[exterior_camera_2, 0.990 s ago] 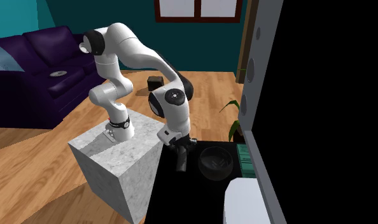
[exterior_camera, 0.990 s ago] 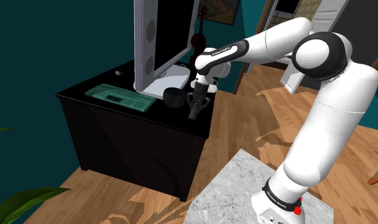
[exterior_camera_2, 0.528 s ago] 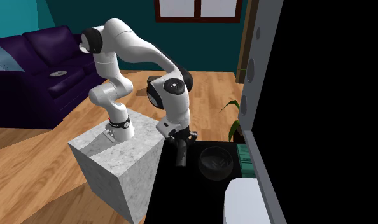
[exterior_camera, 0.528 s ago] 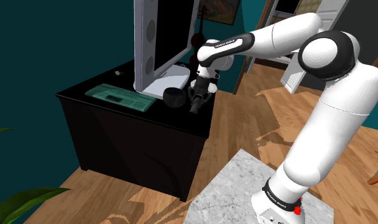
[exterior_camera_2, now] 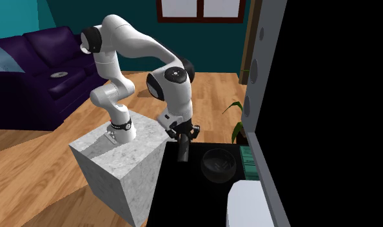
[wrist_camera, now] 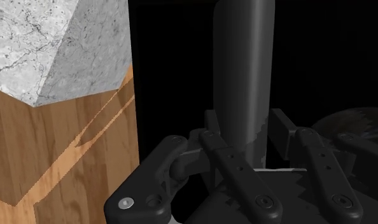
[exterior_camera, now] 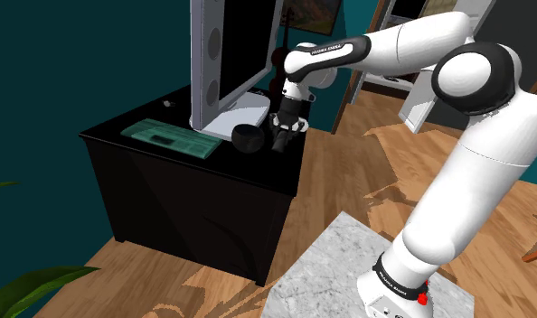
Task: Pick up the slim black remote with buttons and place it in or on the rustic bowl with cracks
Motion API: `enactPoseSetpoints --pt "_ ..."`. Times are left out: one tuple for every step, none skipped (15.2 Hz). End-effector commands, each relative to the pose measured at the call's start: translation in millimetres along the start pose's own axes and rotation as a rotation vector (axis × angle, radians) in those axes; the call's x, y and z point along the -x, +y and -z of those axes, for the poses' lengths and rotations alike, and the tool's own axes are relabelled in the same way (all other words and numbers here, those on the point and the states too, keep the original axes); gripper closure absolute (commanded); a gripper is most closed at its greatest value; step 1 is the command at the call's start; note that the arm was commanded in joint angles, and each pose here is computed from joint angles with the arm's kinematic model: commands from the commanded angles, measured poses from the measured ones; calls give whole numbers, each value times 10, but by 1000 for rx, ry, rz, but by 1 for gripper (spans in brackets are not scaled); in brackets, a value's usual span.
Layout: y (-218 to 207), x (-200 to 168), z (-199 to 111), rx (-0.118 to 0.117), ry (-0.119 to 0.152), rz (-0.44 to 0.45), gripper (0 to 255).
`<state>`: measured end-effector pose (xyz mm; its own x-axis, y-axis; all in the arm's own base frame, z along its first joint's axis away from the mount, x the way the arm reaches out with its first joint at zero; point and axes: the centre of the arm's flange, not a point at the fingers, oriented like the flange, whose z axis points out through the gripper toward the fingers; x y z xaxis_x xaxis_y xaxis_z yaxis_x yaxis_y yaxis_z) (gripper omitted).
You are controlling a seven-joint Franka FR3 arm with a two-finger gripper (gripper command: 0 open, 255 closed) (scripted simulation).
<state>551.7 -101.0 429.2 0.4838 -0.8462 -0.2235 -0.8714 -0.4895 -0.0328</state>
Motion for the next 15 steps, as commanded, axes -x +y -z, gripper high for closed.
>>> enactPoseSetpoints --pt "-3 18 108 0 0 0 255" --pt "-5 30 159 0 0 0 255" --pt "-7 41 210 0 0 0 255" --pt "-9 53 262 0 0 0 255" --pt "-10 65 313 0 0 0 255" --pt "-12 77 365 0 0 0 255" --pt "-14 89 416 0 0 0 255" --pt "-16 100 468 0 0 0 255" --pt "-17 109 506 0 0 0 255" --pt "-139 60 502 0 0 0 255" --pt "-262 11 498 0 0 0 255" --pt "-384 -38 494 0 0 0 255" --pt "-507 -88 491 0 0 0 255" --pt "-629 -137 487 0 0 0 255" --pt "-751 -186 483 0 0 0 255"
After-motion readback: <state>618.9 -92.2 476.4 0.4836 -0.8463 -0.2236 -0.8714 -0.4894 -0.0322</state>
